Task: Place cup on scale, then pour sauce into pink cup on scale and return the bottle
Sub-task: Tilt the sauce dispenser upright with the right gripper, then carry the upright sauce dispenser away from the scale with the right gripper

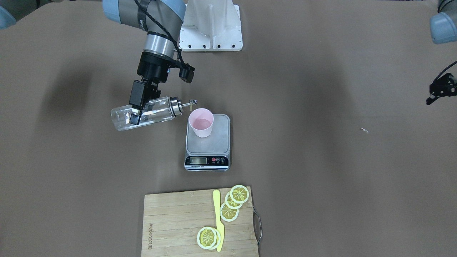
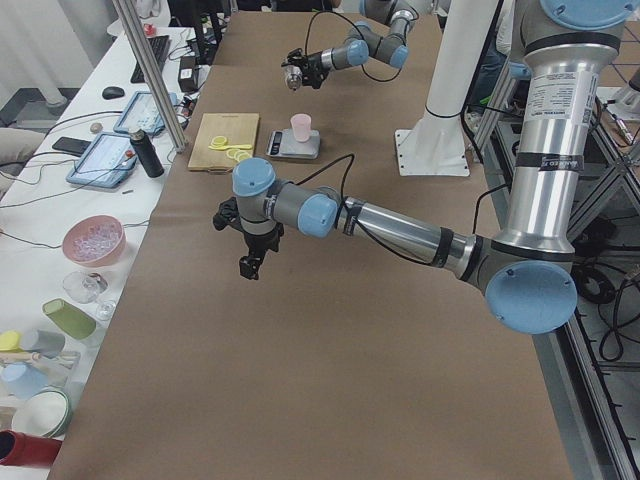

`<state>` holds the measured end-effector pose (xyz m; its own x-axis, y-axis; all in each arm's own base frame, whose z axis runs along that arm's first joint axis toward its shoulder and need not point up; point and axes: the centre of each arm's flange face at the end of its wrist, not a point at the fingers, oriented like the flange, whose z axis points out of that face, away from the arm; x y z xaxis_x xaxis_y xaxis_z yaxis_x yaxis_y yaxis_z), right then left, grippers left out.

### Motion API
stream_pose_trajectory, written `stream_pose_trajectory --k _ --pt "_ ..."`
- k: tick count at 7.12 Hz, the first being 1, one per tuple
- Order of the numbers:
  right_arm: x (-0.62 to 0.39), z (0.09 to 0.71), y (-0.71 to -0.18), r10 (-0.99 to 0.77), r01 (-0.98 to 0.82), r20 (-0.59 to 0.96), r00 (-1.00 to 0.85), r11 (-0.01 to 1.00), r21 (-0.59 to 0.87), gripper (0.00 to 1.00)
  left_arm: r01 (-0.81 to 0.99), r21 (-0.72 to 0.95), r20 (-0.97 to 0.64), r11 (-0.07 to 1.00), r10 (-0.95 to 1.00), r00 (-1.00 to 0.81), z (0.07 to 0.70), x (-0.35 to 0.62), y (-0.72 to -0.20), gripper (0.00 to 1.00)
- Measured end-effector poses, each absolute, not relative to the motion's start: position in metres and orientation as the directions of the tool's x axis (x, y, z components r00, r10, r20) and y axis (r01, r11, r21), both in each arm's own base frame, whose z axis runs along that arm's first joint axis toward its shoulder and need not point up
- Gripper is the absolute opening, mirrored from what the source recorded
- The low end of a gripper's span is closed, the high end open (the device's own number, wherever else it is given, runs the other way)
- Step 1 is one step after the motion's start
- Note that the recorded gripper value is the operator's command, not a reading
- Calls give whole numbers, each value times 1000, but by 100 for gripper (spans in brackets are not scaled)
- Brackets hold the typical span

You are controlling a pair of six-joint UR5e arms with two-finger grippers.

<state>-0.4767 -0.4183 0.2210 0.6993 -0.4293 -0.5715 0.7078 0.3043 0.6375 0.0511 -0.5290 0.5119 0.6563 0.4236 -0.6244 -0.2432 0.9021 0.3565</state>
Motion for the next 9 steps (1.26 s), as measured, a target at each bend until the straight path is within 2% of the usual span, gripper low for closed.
stream_pose_trajectory --k 5,9 --pt "-463 245 -420 -464 301 -105 880 373 877 14 -244 349 -625 905 419 659 516 51 -529 99" --pt "-447 277 -422 -428 -57 267 864 443 895 14 -246 342 -626 907 415 660 521 52 -531 99"
